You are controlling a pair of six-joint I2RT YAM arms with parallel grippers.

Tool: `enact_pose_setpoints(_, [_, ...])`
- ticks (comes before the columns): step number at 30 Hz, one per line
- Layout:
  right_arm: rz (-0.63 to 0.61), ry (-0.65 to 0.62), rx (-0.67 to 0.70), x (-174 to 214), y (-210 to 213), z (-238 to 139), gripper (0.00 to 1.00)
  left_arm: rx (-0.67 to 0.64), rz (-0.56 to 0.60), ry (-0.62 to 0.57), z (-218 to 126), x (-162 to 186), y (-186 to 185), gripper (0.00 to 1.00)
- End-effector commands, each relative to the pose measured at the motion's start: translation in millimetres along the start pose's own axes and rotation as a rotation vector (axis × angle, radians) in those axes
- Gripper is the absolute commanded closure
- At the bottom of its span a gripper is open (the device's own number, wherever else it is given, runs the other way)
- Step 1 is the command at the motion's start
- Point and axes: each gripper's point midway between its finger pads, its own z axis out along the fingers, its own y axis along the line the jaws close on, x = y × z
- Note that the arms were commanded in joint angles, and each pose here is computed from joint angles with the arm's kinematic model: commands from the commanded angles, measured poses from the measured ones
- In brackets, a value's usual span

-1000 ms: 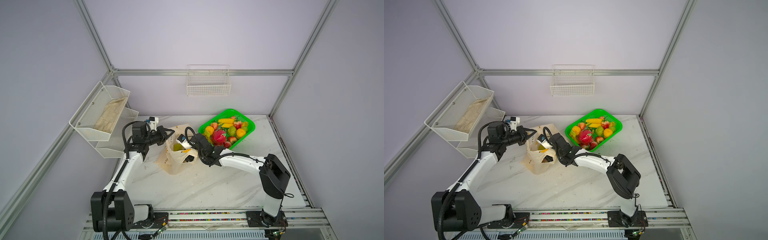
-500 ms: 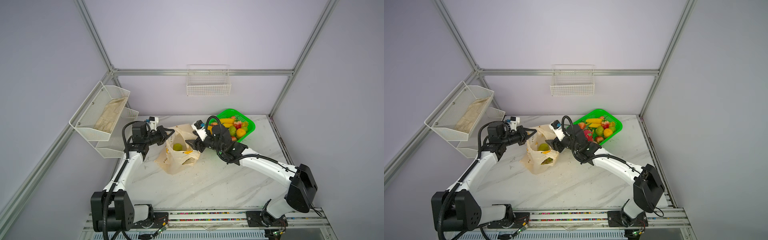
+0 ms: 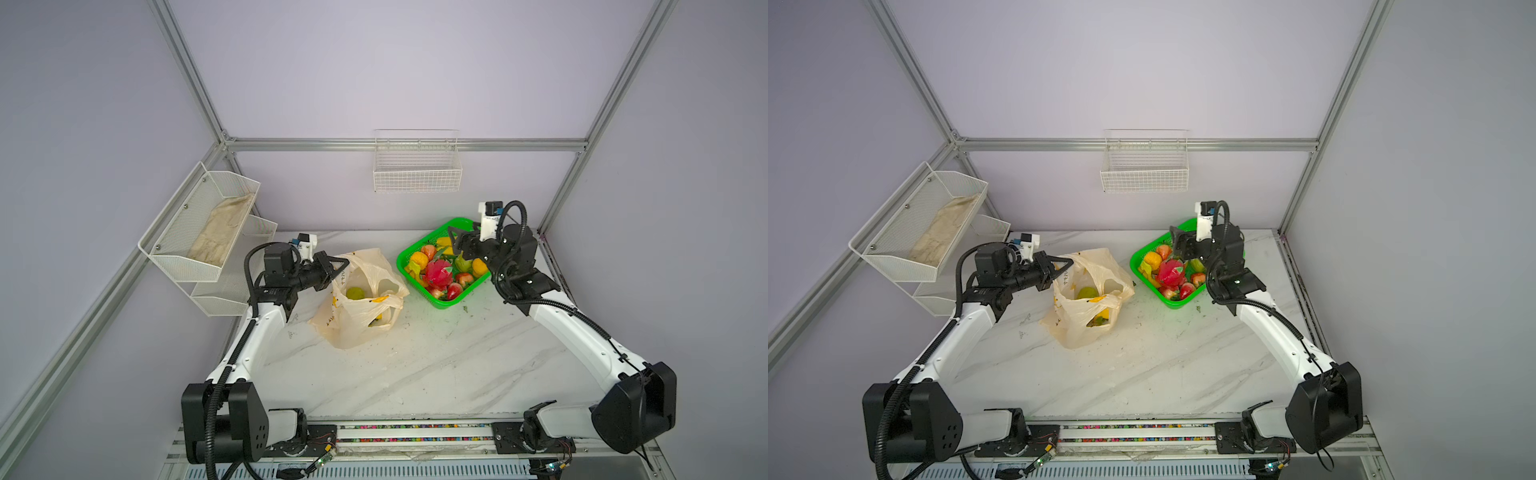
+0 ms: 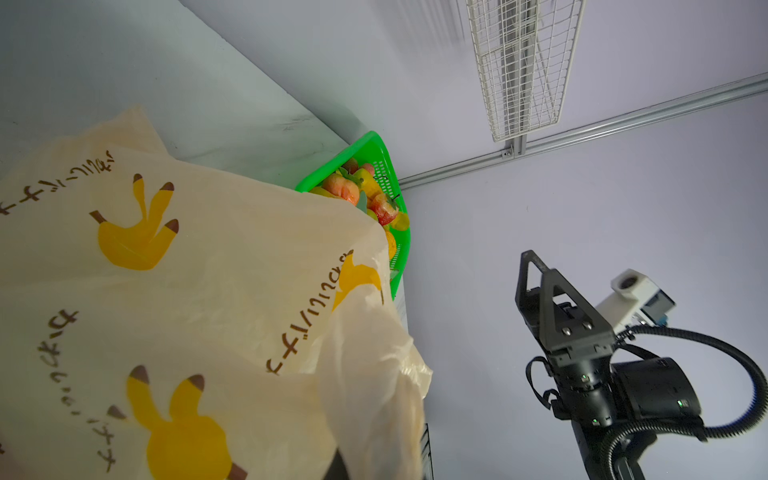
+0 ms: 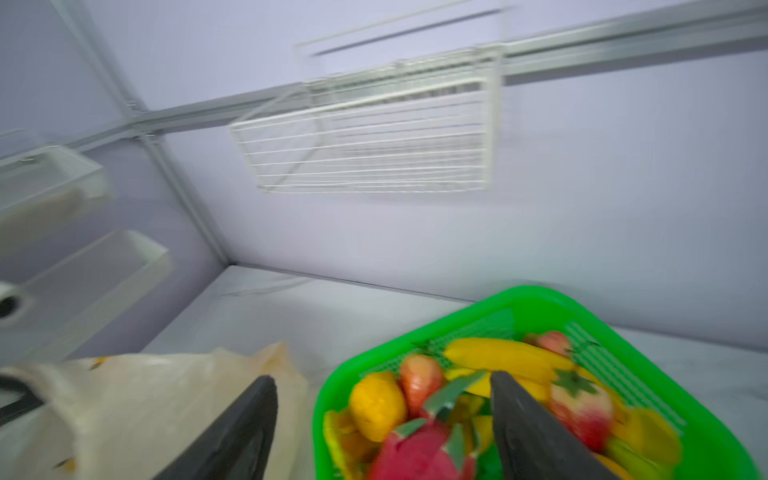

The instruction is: Place the fake fruits into the plastic bag and tie a complex knot

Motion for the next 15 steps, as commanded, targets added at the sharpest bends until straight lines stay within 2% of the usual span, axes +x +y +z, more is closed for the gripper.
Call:
enact_pose_setpoints(1, [0.021,0.125,0.194,33.2,-64.1,20.1,0.15,0.011,0.012,0.001,1.7,2.9,4.2,1.00])
enact_pose_setpoints(5, [0.001,0.215,0.295,54.0,-106.8,50.3,0.13,0.011,0.013,0.001,1.7,3.0,4.1,1.00])
enact_pose_setpoints(15, [-0.071,0.398,0.419,110.8,-149.1,121.9,0.12,0.016,0.019,-0.002,0.1,2.8,1.0,1.00])
